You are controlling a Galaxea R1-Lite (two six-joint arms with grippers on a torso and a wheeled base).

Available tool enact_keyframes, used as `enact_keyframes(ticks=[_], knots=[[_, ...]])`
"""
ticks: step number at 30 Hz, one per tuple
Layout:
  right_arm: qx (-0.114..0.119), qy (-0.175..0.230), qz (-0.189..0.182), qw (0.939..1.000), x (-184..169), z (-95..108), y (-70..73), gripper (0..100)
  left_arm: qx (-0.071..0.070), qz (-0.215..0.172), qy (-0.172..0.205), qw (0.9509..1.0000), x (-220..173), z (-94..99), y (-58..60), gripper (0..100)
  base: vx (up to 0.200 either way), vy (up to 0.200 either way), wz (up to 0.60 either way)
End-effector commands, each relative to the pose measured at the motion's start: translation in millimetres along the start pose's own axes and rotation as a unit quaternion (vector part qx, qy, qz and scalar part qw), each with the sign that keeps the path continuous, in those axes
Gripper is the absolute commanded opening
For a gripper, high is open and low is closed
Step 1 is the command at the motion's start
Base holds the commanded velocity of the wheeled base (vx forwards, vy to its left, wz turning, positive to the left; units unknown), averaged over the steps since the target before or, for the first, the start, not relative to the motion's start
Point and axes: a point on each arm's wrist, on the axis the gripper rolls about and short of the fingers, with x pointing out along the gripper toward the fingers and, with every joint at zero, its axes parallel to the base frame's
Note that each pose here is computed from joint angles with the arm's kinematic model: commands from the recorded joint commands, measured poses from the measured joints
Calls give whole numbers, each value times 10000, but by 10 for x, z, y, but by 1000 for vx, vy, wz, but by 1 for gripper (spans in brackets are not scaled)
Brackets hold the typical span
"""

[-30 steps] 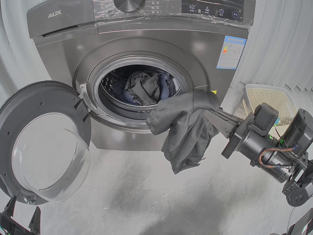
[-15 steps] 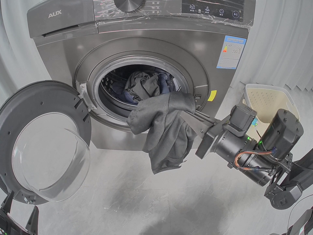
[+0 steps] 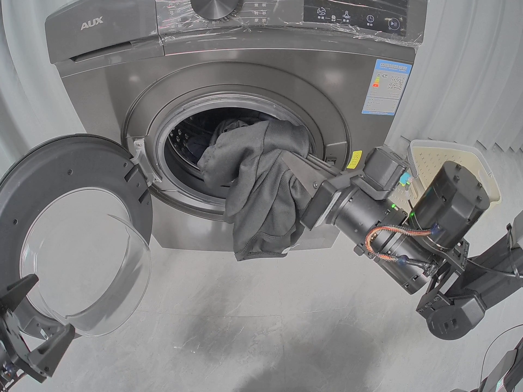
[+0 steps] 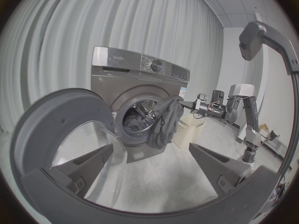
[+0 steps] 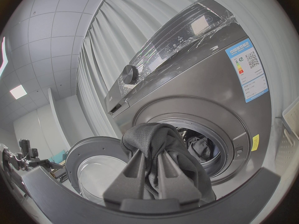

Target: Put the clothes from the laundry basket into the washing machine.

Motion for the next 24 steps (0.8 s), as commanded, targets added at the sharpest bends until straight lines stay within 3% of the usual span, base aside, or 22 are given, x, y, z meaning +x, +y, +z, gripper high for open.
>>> enact_keyframes(ticks=[1,9,13,17,24], knots=[[56,-205,-8,9998,145,-33,-13,0,-431,-995,883,9902,650,-19,196,100,0,0,0],[68,-259,-4,9996,179,-76,-20,0,-536,-1184,1238,9838,1089,-95,159,100,0,0,0],[68,-261,-11,9996,174,-79,-21,0,-758,-1436,1256,9787,1374,-110,81,100,0,0,0],[73,-297,-75,9995,182,-71,-7,0,-884,-1303,1415,9773,1575,-130,59,100,0,0,0],[87,-296,-39,9995,177,-72,20,0,-941,-1406,1697,9709,1753,-215,12,100,0,0,0]])
